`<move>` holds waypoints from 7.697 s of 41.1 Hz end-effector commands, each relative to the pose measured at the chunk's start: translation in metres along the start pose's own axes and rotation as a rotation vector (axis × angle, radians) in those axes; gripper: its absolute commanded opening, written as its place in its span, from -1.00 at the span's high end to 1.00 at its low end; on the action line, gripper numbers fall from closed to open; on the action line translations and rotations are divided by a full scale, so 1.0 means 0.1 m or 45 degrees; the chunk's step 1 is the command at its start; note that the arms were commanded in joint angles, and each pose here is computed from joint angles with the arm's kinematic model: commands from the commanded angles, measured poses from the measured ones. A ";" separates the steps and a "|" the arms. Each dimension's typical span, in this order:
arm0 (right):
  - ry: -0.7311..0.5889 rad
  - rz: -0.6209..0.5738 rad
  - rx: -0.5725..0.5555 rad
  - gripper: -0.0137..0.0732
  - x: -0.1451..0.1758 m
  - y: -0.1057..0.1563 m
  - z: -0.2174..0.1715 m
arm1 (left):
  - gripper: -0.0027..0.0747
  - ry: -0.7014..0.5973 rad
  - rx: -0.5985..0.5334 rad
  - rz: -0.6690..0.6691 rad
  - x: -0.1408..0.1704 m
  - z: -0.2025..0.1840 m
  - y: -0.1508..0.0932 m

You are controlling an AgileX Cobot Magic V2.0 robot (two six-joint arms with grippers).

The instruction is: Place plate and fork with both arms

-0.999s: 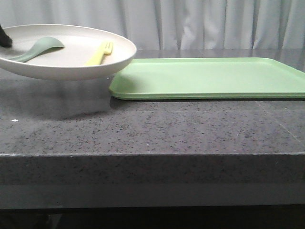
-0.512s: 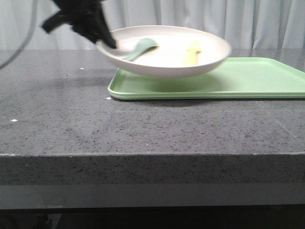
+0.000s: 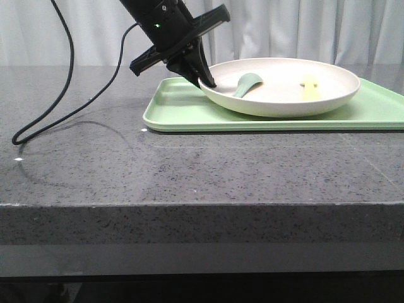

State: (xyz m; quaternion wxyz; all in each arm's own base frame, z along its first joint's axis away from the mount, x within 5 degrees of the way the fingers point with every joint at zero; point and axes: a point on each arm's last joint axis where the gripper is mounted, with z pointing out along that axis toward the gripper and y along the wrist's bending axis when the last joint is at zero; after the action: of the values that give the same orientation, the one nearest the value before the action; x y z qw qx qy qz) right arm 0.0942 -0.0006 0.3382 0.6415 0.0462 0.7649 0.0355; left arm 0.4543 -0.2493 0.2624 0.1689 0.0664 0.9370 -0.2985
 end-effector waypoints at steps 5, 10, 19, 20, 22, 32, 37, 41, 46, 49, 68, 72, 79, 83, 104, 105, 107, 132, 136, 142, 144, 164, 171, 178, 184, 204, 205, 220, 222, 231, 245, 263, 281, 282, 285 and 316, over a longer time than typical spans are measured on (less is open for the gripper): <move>-0.127 -0.003 -0.003 -0.78 -0.18 0.01 -0.02 | 0.61 -0.163 0.129 0.020 -0.09 -0.41 -0.36; -0.127 -0.003 -0.003 -0.78 -0.18 0.01 -0.02 | 0.20 -0.146 0.127 0.032 -0.07 -0.41 -0.36; -0.127 -0.003 -0.003 -0.78 -0.18 0.01 -0.02 | -0.03 -0.059 0.113 0.191 -0.04 -0.70 -0.44; -0.127 -0.003 -0.003 -0.78 -0.18 0.01 -0.02 | -0.02 -0.054 0.108 0.204 -0.04 -0.74 -0.45; -0.127 -0.003 -0.003 -0.78 -0.18 0.01 -0.02 | -0.02 -0.059 0.099 0.230 -0.05 -0.85 -0.48; -0.127 -0.003 -0.003 -0.78 -0.18 0.01 -0.02 | 0.39 -0.188 0.103 0.310 -0.06 -1.26 -0.66; -0.127 -0.003 -0.003 -0.78 -0.18 0.01 -0.02 | 0.90 -0.230 0.094 0.454 0.00 -1.48 -0.76; -0.127 -0.003 -0.003 -0.78 -0.18 0.01 -0.02 | 0.98 -0.243 0.038 0.502 0.09 -1.66 -0.77; -0.127 -0.003 -0.003 -0.78 -0.18 0.01 -0.02 | 0.98 -0.234 -0.120 0.519 0.23 -1.85 -0.68; -0.127 -0.003 -0.003 -0.78 -0.18 0.01 -0.02 | 0.98 -0.234 -0.205 0.525 0.35 -1.96 -0.62; -0.128 -0.003 -0.003 -0.78 -0.18 0.01 -0.02 | 0.98 -0.702 -0.368 0.391 1.24 -2.71 0.06; -0.128 -0.003 -0.003 -0.78 -0.18 0.01 -0.02 | 0.98 -0.805 -0.405 0.392 1.48 -2.77 0.20; -0.128 -0.003 -0.003 -0.78 -0.18 0.01 -0.02 | 0.98 -1.080 -0.419 0.470 2.06 -2.91 0.31; -0.128 -0.003 -0.003 -0.78 -0.18 0.01 -0.02 | 0.98 -1.180 -0.404 0.489 2.39 -2.94 0.38; -0.032 0.037 -0.036 -0.78 -0.29 0.06 0.33 | 0.98 -1.488 -0.330 0.568 3.66 -2.95 0.67; -0.012 0.049 -0.049 -0.78 -0.31 0.07 0.39 | 0.98 -1.494 -0.328 0.570 3.67 -2.95 0.67; 0.048 0.066 -0.084 -0.78 -0.35 0.13 0.55 | 0.98 -1.500 -0.326 0.572 3.68 -2.96 0.67; 0.690 0.029 -0.316 -0.78 -0.60 1.07 2.19 | 0.98 -1.498 -0.327 0.571 3.68 -2.96 0.67; 0.799 0.081 -0.234 -0.78 -0.53 0.97 2.48 | 0.98 -1.498 -0.327 0.571 3.68 -2.96 0.67; 0.881 0.097 -0.177 -0.78 -0.37 0.87 2.76 | 0.98 -1.498 -0.327 0.571 3.68 -2.96 0.67; 0.905 0.096 -0.171 -0.78 -0.30 0.87 2.83 | 0.98 -1.498 -0.327 0.571 3.68 -2.96 0.67; 0.968 0.090 -0.156 -0.78 -0.01 0.90 3.06 | 0.98 -1.498 -0.327 0.571 3.68 -2.96 0.67; 0.996 0.087 -0.152 -0.77 0.04 0.89 3.08 | 0.98 -1.498 -0.327 0.571 3.68 -2.96 0.67; 1.008 0.085 -0.151 -0.48 0.04 0.89 3.07 | 0.98 -1.498 -0.327 0.571 3.68 -2.96 0.67; 1.016 0.085 -0.150 0.06 0.04 0.89 3.07 | 0.98 -1.498 -0.327 0.571 3.68 -2.96 0.67; 0.951 0.090 -0.164 0.60 -0.14 0.89 2.96 | 0.98 -1.498 -0.327 0.571 3.68 -2.96 0.67; 0.937 0.092 -0.166 0.60 -0.18 0.89 2.93 | 0.98 -1.498 -0.327 0.571 3.68 -2.96 0.67; 0.764 0.140 -0.021 0.60 -0.65 0.29 2.71 | 0.98 -1.498 -0.327 0.571 3.68 -2.96 0.67; 0.768 0.140 0.004 0.60 -0.64 0.20 2.72 | 0.98 -1.498 -0.327 0.571 3.68 -2.96 0.67; 0.843 0.093 0.056 0.60 -0.44 -0.03 2.90 | 0.98 -1.498 -0.327 0.571 3.68 -2.96 0.67; 0.964 0.052 0.078 0.47 -0.14 -0.09 3.10 | 0.98 -1.498 -0.327 0.571 3.68 -2.96 0.67; 0.922 0.037 0.074 -0.20 -0.39 -0.06 3.00 | 0.98 -1.498 -0.327 0.571 3.68 -2.96 0.67; 0.697 0.005 0.038 0.53 -0.77 0.05 2.16 | 0.98 -1.498 -0.325 0.570 3.68 -2.96 0.67; 0.684 -0.005 0.035 0.57 -0.75 0.05 2.11 | 0.98 -1.498 -0.325 0.570 3.68 -2.96 0.67; 0.618 -0.013 0.031 0.70 -0.70 0.05 1.92 | 0.98 -1.498 -0.325 0.570 3.68 -2.96 0.67; -0.091 -0.084 -0.012 0.83 0.21 -0.02 -0.04 | 0.98 -1.498 -0.325 0.570 3.68 -2.96 0.67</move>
State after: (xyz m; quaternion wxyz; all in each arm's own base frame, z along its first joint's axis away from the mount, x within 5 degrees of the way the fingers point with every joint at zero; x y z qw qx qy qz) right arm 0.0964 0.0005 0.3090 0.6108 0.0266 0.7909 0.0257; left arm 0.0444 -0.0147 0.3064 0.6861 0.0721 0.7130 -0.1251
